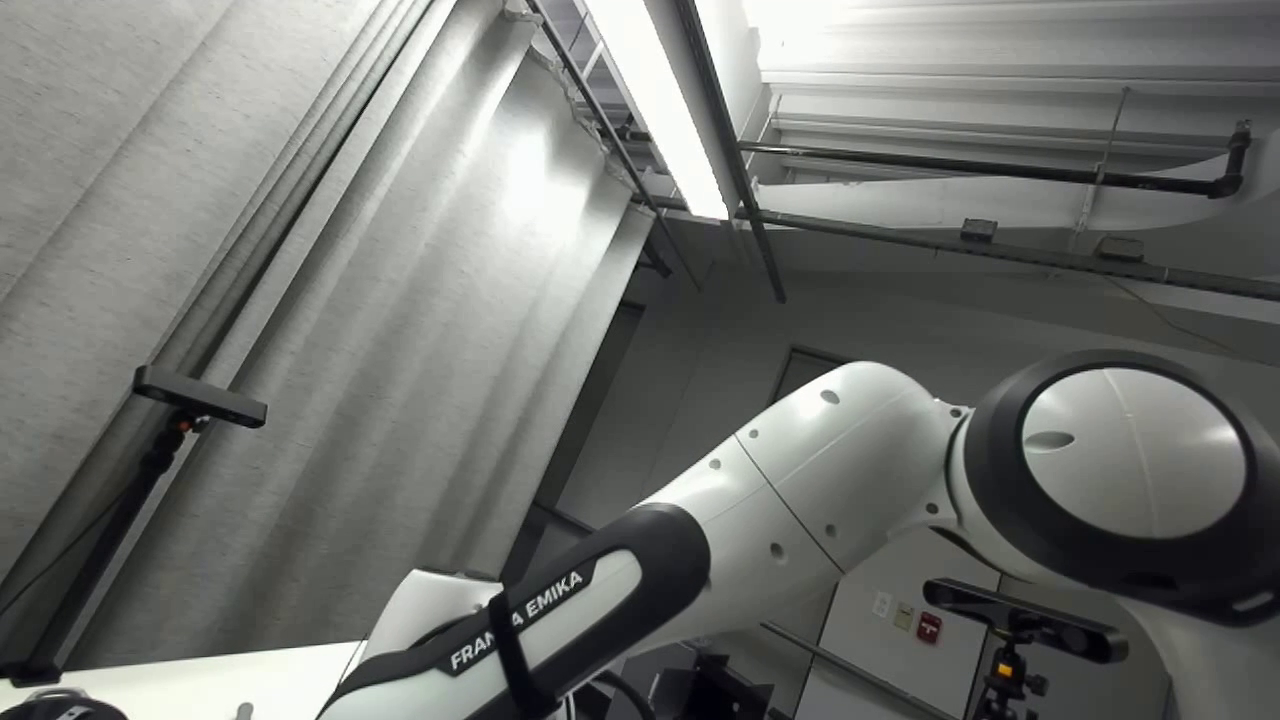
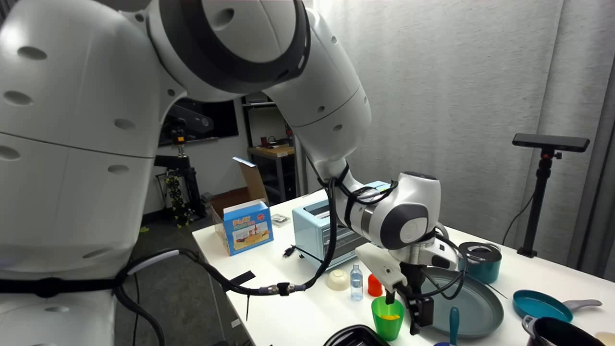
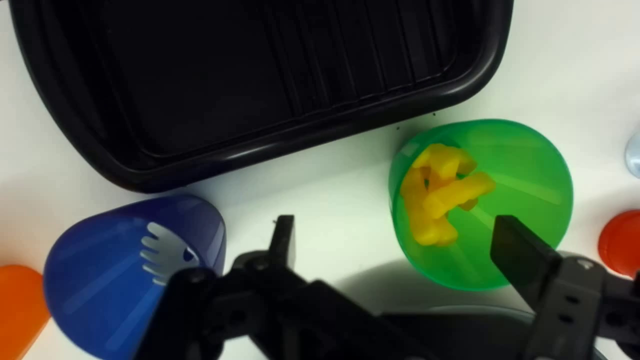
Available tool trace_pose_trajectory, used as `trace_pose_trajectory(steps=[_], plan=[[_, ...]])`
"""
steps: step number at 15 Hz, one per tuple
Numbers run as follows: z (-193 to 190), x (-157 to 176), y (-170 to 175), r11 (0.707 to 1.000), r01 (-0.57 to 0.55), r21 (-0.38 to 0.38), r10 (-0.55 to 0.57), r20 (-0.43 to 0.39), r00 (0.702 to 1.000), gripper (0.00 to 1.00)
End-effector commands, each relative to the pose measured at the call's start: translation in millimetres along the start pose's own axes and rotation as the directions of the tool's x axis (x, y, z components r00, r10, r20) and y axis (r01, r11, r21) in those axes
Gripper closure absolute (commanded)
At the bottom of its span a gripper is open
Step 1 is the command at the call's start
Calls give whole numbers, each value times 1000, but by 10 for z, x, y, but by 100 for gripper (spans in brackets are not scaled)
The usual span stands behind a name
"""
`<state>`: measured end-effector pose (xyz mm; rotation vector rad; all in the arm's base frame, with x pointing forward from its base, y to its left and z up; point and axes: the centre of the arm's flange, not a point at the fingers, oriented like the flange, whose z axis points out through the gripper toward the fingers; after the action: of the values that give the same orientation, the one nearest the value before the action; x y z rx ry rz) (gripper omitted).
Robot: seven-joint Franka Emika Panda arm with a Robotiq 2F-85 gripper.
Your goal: Put the light green cup on the grey plate, put the dark blue cup on the grey plate
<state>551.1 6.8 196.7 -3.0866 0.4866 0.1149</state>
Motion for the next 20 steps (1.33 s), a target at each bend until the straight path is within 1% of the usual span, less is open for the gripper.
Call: trace_pose_trajectory(steps=[1, 2, 3, 4, 5, 6, 10, 11, 13, 14, 20], plan=[[97, 120, 3, 1000, -10, 18, 10, -8, 1000, 3], [108, 125, -1, 1000, -11, 17, 11, -7, 1000, 26], [113, 129, -5, 1000, -11, 16, 11, -7, 1000, 28], [114, 133, -9, 1000, -10, 13, 10, -7, 1000, 32], [111, 138, -13, 1000, -10, 13, 10, -7, 1000, 39], [98, 147, -23, 1000, -11, 13, 11, -9, 1000, 49], [37, 165, -75, 1000, -7, 14, 7, -19, 1000, 78], [12, 166, -92, 1000, -5, 16, 6, -22, 1000, 87], [-29, 168, -129, 1000, -1, 19, 2, -26, 1000, 99], [-55, 173, -151, 1000, -2, 23, 2, -27, 1000, 100], [-238, 208, -272, 999, -4, 43, 5, -37, 999, 99]])
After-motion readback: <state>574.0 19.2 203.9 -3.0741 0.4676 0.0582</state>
